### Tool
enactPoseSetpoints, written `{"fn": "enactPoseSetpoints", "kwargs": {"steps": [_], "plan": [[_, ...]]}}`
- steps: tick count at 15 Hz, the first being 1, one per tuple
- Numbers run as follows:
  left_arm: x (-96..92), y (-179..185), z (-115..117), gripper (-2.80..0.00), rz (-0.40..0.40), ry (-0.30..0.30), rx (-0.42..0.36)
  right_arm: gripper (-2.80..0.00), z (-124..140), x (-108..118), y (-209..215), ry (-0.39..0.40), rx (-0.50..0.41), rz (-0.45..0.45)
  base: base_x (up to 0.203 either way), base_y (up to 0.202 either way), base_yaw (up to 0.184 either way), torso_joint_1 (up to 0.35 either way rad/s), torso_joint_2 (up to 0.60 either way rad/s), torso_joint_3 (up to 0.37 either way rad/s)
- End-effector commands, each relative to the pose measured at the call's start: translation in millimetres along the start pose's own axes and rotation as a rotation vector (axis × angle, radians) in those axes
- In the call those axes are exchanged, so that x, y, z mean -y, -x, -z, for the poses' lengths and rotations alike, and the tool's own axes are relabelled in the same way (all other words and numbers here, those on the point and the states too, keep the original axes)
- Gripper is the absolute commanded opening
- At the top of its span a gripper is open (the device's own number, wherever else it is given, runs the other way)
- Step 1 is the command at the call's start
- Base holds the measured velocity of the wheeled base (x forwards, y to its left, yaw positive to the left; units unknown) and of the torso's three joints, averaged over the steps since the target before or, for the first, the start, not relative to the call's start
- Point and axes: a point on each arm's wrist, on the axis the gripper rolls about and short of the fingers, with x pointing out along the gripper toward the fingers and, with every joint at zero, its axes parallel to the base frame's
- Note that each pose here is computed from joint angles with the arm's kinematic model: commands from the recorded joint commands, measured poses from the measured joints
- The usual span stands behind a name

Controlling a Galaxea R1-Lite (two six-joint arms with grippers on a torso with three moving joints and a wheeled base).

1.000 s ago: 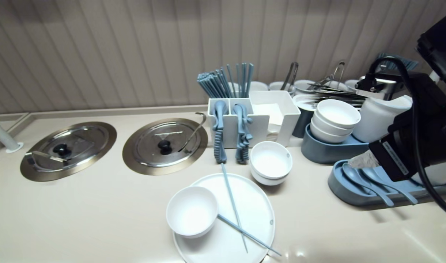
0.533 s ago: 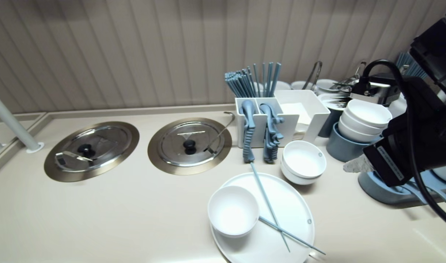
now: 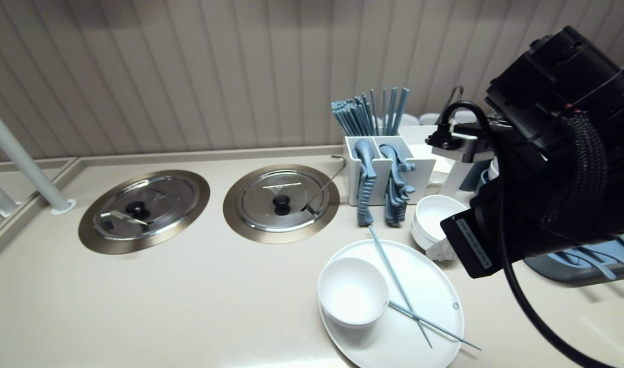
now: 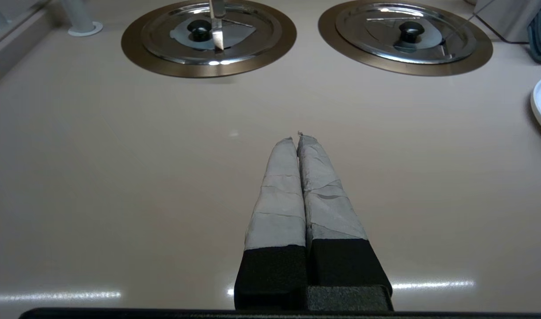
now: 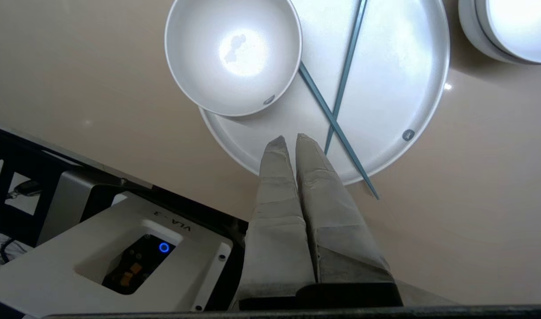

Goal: Put the bowl back from the plate

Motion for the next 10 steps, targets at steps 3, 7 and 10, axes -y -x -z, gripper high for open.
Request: {"fn": "enactPoseSetpoints", "kwargs": {"steps": [3,7,10], "plan": [[0.0,0,2,-2.8,0.0,0.0,-0.007,-2.8,-7,-14,-42,-0.01,-0.107,0.02,0.0,0.0,0.0,0.0,0.0,0.0],[0.0,0,2,-2.8,0.0,0.0,-0.007,-2.8,-11,-22,-73,-0.038,-0.154,0.093,0.0,0.0,0.0,0.0,0.0,0.0],[0.0,0,2,-2.8,0.0,0.0,-0.007,0.0,-11,-23,-80,-0.041,-0.167,0.11,0.0,0.0,0.0,0.0,0.0,0.0]]}}
